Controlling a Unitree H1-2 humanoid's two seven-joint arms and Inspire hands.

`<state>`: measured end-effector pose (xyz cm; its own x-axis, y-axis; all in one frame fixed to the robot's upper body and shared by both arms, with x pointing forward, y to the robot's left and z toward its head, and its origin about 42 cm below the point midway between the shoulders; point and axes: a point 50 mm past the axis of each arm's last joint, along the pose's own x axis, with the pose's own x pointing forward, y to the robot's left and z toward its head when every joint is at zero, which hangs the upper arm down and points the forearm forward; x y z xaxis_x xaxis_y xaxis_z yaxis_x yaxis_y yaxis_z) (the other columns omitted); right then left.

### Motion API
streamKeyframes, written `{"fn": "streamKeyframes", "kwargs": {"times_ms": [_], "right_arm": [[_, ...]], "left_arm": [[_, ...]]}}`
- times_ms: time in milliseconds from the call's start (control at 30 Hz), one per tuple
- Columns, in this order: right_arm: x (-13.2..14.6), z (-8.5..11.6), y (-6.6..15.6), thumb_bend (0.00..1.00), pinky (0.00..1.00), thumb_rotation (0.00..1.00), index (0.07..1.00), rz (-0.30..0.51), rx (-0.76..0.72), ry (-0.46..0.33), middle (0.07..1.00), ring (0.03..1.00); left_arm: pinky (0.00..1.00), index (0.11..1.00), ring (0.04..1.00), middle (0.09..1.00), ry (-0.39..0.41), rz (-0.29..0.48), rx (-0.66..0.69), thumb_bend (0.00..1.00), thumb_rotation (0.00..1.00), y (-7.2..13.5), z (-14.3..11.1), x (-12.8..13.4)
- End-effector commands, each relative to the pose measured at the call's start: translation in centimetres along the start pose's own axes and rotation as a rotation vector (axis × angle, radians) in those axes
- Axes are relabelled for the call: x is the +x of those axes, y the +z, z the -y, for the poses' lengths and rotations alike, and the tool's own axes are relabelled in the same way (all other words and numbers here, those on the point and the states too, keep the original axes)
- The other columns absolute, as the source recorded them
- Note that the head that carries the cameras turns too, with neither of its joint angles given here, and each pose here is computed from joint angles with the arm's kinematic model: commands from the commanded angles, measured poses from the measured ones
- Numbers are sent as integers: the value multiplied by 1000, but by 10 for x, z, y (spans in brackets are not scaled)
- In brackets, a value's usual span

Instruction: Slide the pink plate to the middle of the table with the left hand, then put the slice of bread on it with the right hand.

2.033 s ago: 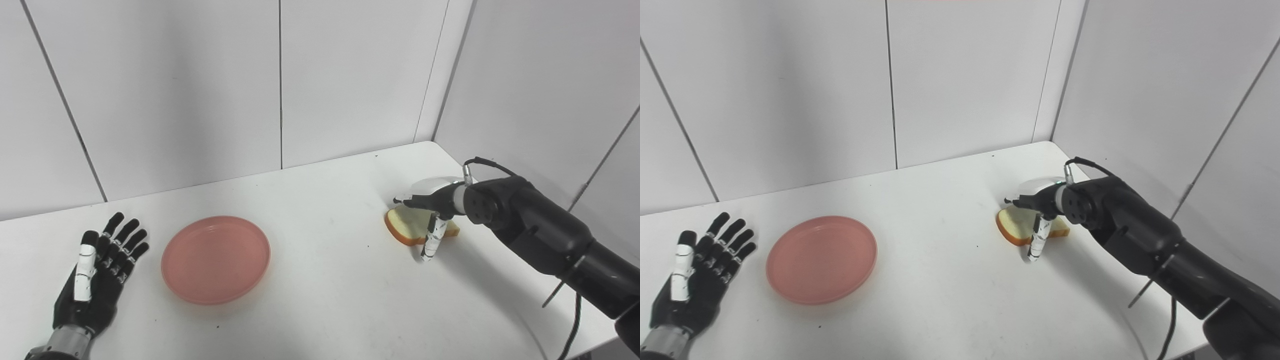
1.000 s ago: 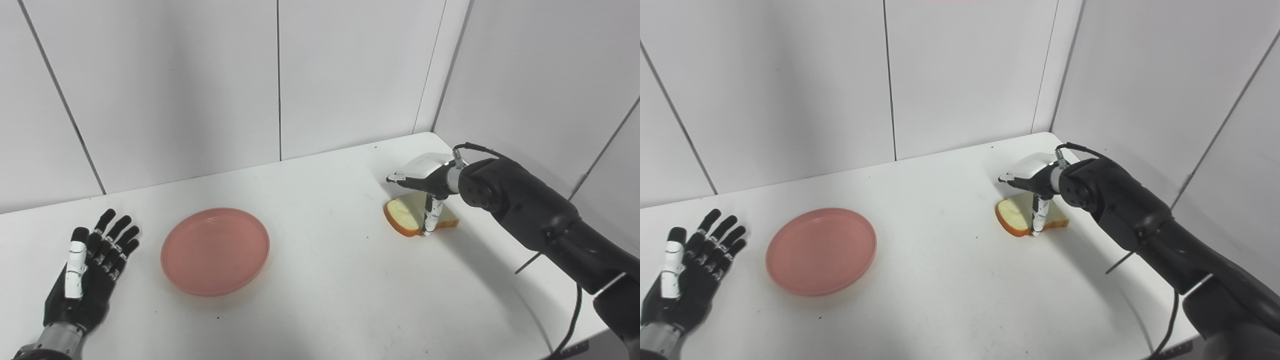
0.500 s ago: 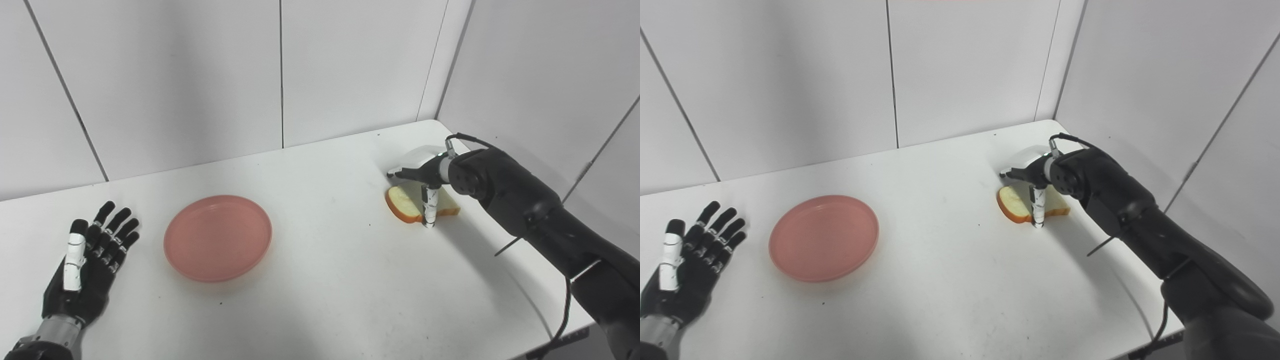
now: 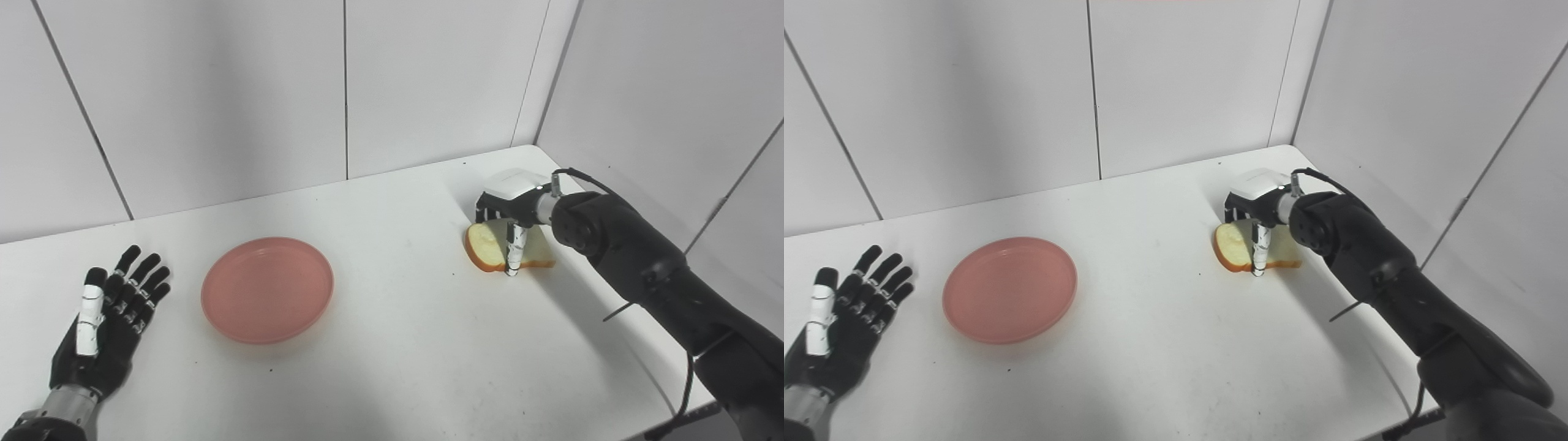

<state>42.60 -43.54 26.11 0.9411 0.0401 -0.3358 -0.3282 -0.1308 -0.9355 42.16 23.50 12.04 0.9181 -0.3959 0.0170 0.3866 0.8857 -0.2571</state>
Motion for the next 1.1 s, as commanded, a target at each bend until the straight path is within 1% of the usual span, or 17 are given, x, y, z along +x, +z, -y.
{"fn": "streamKeyframes", "kwargs": {"times_ms": [0, 167, 233, 367, 533, 567, 633, 700, 800, 867, 967, 1000, 1033, 1067], "right_arm": [[-3, 18, -1, 517, 411, 0, 503, 25, -10, -63, 504, 404], [-3, 25, 2, 516, 404, 0, 518, 43, -3, -75, 494, 399], [-4, 30, 4, 516, 409, 0, 519, 53, 1, -92, 494, 399], [-6, 40, 9, 516, 423, 0, 514, 59, 5, -132, 500, 395], [-11, 58, 19, 516, 414, 0, 520, 69, -9, -203, 494, 395], [-11, 60, 20, 516, 413, 0, 520, 72, -14, -210, 494, 394], [-12, 72, 26, 516, 430, 0, 517, 86, -7, -220, 500, 396], [-13, 84, 33, 516, 440, 0, 512, 103, 8, -236, 505, 401], [-13, 106, 48, 516, 455, 0, 503, 128, 6, -257, 517, 407], [-11, 117, 58, 516, 462, 0, 500, 147, 6, -270, 516, 408], [-8, 132, 77, 516, 445, 0, 498, 198, 14, -303, 516, 410], [-6, 136, 84, 516, 424, 0, 510, 221, 15, -308, 505, 402], [-5, 139, 89, 516, 418, 0, 512, 236, 16, -311, 504, 400], [-2, 142, 98, 516, 414, 0, 513, 254, 16, -319, 504, 399]], "left_arm": [[982, 976, 950, 956, 49, -165, -42, 844, 861, -38, -6, -18], [983, 973, 951, 955, 46, -161, -42, 845, 855, -40, -5, -17], [979, 974, 952, 957, 45, -159, -34, 840, 866, -42, -4, -16], [966, 961, 940, 943, 60, -161, -39, 848, 856, -45, -2, -15], [971, 962, 944, 947, 69, -166, -32, 856, 863, -49, 4, -10], [966, 957, 940, 943, 71, -166, -31, 861, 862, -50, 5, -10], [958, 956, 938, 941, 73, -172, -14, 875, 876, -50, 8, -8], [959, 957, 940, 943, 78, -177, -8, 884, 882, -53, 11, -5], [961, 956, 941, 944, 87, -181, 1, 891, 893, -55, 17, -2], [966, 957, 939, 940, 91, -185, 6, 877, 899, -57, 21, 0], [952, 957, 934, 941, 103, -189, 5, 856, 899, -63, 29, 7], [948, 957, 935, 944, 103, -188, 2, 854, 898, -64, 31, 8], [950, 962, 939, 950, 103, -187, 0, 849, 900, -65, 33, 9], [951, 964, 941, 952, 105, -190, 0, 847, 901, -67, 35, 12]]}}
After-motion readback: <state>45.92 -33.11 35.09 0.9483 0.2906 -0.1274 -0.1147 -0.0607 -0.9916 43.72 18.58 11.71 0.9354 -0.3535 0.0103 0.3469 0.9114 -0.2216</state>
